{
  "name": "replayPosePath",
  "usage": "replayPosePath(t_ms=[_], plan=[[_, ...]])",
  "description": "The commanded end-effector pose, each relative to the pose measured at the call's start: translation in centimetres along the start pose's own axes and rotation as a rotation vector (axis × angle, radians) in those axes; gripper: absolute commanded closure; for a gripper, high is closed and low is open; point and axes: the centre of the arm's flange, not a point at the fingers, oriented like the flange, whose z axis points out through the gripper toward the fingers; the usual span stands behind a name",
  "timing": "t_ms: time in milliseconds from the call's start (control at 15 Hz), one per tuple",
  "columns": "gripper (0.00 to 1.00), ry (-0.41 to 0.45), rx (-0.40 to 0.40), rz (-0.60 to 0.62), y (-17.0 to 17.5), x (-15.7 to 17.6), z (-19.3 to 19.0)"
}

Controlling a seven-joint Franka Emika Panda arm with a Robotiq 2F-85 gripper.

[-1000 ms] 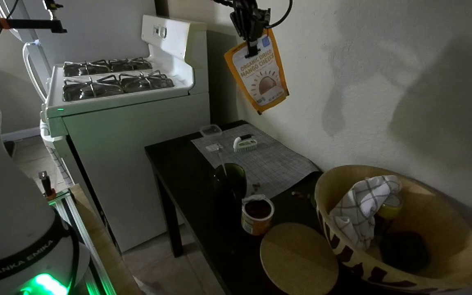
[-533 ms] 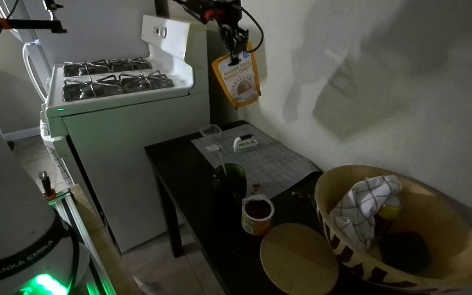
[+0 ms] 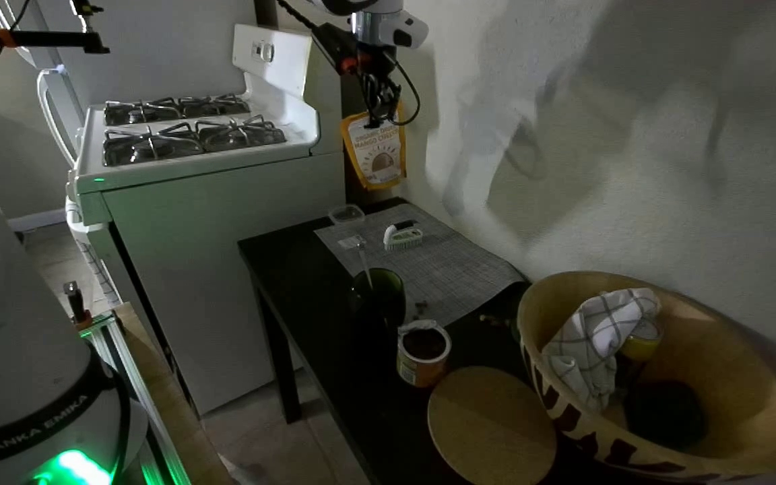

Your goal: Remove the orange packet from the wooden bowl and put it on the table

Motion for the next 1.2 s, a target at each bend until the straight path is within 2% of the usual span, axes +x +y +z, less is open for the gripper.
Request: replayPosePath(t_ms=[0, 67, 333, 600, 867, 1133], plan=[[0.97, 0.004, 0.002, 0.000, 0.0, 0.0, -0.3], [0.99, 0.008, 0.003, -0.001, -0.1, 0.0, -0.5], [0.99, -0.019, 0.068, 0.117, 0.3, 2.0, 4.2], [0.99, -0.001, 0.137, 0.217, 0.9, 3.3, 8.0], [0.99, 0.020, 0.156, 0.269, 1.0, 4.3, 10.9], [0.99, 0.001, 0.204, 0.314, 0.2, 5.2, 12.7]])
